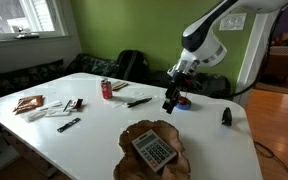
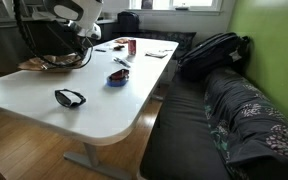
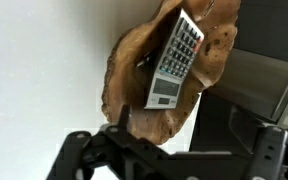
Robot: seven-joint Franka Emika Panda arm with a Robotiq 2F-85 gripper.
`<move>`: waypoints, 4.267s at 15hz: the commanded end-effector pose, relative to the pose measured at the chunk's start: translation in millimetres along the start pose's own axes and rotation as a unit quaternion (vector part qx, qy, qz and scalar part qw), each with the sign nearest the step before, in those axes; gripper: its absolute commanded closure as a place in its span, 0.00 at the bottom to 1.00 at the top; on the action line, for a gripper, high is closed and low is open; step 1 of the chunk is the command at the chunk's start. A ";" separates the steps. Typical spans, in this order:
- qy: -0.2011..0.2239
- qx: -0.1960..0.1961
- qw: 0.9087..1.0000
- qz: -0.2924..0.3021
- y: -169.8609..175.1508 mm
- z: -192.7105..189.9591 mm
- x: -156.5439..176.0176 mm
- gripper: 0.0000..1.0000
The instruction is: Take the calculator off of the wooden plate
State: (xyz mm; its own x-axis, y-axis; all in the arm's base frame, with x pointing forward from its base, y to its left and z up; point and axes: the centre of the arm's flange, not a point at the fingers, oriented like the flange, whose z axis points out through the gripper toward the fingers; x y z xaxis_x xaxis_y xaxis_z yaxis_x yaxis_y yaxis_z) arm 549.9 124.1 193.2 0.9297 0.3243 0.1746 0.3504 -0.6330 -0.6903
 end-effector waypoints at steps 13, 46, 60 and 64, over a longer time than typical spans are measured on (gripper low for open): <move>0.016 -0.019 0.998 -0.054 12.1 59.7 13.2 0.00; -0.019 0.060 0.998 -0.007 -1.5 125.0 60.8 0.92; 0.154 0.163 0.974 0.042 35.2 27.8 70.3 0.96; 0.264 0.112 0.958 0.026 46.8 -2.5 75.3 0.95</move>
State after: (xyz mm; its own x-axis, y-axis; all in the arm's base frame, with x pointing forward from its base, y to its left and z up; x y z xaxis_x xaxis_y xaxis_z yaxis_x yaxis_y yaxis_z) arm 647.8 124.0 163.3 0.9395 -0.0550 0.3382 0.2927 -0.3839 -0.8757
